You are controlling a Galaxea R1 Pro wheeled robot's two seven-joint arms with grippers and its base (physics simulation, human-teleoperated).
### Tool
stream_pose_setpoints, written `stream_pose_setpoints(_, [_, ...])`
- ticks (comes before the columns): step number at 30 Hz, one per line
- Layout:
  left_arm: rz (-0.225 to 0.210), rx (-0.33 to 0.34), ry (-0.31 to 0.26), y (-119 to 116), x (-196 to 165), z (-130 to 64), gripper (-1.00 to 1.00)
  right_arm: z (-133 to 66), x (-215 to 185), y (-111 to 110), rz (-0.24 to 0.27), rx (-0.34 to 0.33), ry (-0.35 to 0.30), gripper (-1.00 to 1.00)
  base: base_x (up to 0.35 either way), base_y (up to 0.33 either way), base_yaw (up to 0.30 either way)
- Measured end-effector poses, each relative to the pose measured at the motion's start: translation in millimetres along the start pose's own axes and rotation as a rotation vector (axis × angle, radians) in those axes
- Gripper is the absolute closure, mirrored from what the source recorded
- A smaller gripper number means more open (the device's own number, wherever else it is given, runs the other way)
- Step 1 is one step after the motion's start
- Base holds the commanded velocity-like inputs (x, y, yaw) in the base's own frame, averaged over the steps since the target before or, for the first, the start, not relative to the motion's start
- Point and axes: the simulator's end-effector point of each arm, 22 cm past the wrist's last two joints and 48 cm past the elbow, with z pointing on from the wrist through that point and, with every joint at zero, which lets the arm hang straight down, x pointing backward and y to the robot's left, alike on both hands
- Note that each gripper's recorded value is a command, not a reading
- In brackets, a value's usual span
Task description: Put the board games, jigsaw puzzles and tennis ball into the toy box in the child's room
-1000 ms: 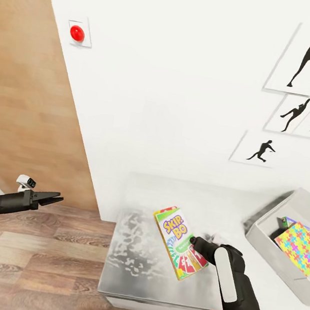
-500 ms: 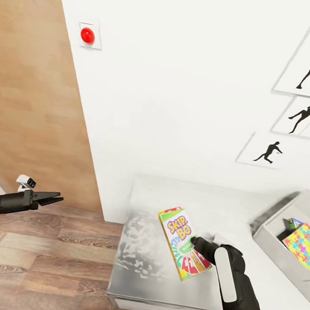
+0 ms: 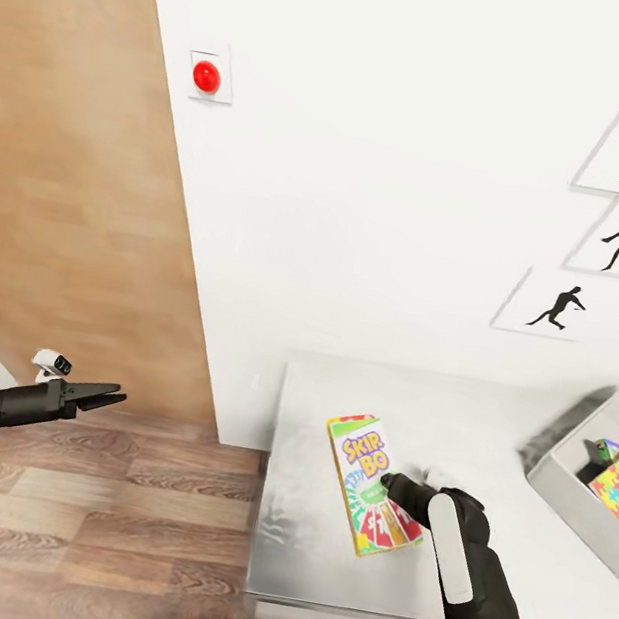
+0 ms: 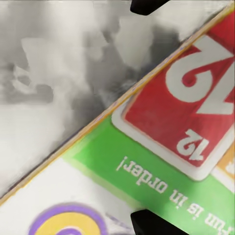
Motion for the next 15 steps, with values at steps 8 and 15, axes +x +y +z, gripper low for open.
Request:
stream_pose_setpoints(8, [0.000,0.000,0.000,0.0,0.0,0.0,-1.00,0.1,0.3,0.7,0.002,-0.002,0.001,-1.00,0.000,0.242,0.000])
stream_pose_setpoints(15, [-0.001,0.000,0.001,0.4,0.2,0.4,-1.00,1.1,2.4,4.0,0.014,-0.017,0.007,-1.00,0.000,0.113,0.000])
